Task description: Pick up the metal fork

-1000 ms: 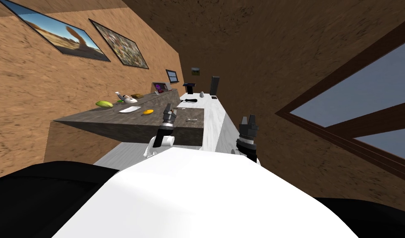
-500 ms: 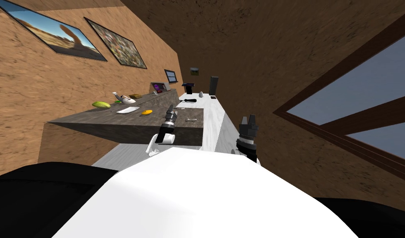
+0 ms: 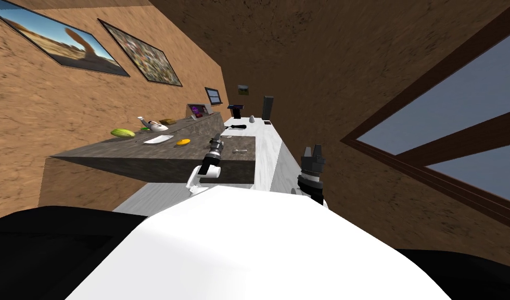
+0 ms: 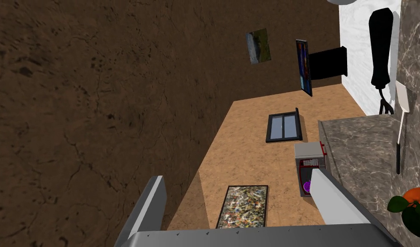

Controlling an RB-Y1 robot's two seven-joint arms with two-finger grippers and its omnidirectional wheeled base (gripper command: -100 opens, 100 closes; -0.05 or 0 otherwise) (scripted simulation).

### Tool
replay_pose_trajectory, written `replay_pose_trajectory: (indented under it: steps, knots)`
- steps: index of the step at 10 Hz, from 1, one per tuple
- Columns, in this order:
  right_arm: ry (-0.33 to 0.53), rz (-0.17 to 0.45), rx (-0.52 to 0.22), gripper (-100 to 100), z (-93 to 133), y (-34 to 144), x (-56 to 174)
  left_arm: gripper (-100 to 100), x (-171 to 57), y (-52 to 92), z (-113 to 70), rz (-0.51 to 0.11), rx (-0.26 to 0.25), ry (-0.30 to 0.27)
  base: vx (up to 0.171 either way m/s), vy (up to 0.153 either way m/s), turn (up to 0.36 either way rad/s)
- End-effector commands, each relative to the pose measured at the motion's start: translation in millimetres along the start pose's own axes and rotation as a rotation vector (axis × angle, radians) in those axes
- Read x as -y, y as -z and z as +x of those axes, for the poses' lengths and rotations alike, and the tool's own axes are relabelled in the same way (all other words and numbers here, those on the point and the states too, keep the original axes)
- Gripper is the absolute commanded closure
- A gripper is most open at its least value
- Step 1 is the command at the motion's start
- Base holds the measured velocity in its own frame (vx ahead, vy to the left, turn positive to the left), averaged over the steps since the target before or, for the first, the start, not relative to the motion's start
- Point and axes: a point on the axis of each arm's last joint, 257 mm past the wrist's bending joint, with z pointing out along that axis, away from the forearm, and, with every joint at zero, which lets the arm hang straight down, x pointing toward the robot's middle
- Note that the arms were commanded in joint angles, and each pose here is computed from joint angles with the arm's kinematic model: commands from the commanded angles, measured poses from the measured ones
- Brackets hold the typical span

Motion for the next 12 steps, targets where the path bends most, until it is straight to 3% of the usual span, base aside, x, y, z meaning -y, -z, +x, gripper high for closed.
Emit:
replay_pose_trajectory:
  steps: [1, 4, 5, 12]
  knots:
    - [0.000, 0.000, 0.000, 0, 0.0, 0.0, 0.0, -100, -16.7, -8.3, -4.7, -0.051, 0.014, -0.019, -0.015, 0.002, -0.060]
    - [0.000, 0.000, 0.000, 0, 0.0, 0.0, 0.0, -100, -29.6, -7.3, -6.0, -0.101, 0.019, -0.018, -0.007, 0.001, -0.012]
    - [0.000, 0.000, 0.000, 0, 0.0, 0.0, 0.0, -100, -41.5, -15.3, -11.7, -0.138, 0.033, -0.034, -0.008, -0.001, -0.077]
    - [0.000, 0.000, 0.000, 0, 0.0, 0.0, 0.0, -100, -90.1, -23.6, -28.7, -0.315, 0.078, -0.063, -0.009, 0.001, -0.037]
